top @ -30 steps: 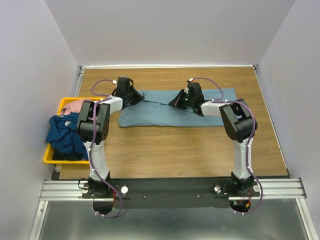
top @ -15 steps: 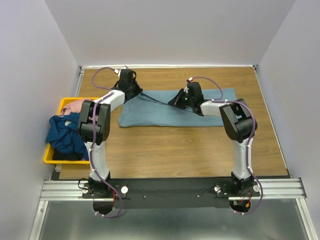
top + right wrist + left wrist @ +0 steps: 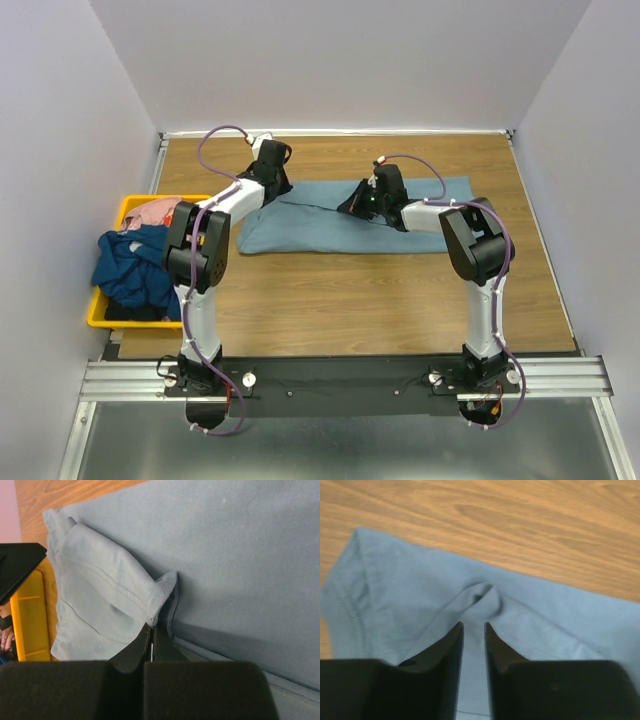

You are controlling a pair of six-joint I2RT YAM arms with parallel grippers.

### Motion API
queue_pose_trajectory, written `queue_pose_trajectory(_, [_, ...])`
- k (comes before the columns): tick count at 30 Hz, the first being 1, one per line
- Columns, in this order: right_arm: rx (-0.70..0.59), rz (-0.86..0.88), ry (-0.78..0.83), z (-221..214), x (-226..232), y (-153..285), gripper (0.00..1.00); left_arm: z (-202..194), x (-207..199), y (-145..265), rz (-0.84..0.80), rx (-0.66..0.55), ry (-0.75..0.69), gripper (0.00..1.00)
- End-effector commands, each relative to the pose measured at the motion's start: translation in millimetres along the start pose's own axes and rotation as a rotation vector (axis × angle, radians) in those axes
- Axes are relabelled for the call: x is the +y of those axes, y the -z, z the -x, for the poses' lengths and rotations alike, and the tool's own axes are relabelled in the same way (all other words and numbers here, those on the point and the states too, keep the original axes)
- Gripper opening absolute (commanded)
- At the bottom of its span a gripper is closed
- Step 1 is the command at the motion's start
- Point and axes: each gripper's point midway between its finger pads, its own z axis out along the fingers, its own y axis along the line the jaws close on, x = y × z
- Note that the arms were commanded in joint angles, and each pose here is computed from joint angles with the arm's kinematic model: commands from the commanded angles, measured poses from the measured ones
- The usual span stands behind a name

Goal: Fold and stack the t-shirts
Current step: Fold the tshirt

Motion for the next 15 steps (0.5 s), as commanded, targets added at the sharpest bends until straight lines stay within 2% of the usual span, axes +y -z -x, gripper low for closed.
queue_pose_trajectory(1, [0.006,-0.006,0.037,2.3,7.6,8.0,0.01,15.9,20.0,16.5,0.059,-0.051,0.016,0.53])
queue_pose_trajectory(2, [0.008,-0.008,0.037,2.3,7.2,7.3,0.01,16.1,18.8,16.1,0.046,-0.051,0.027,0.58])
queue_pose_trajectory(7, [0.019,0.000,0.041,0.9,8.1,5.5,0.01,6.6,17.9,10.0,-0.040,0.006,0.107,0.59])
queue_pose_trajectory(15, [0.028,-0.006,0.039,-1.3,5.2,3.1,0.01,-11.3,9.1,-5.6,-0.100,0.072,0.137,0.49])
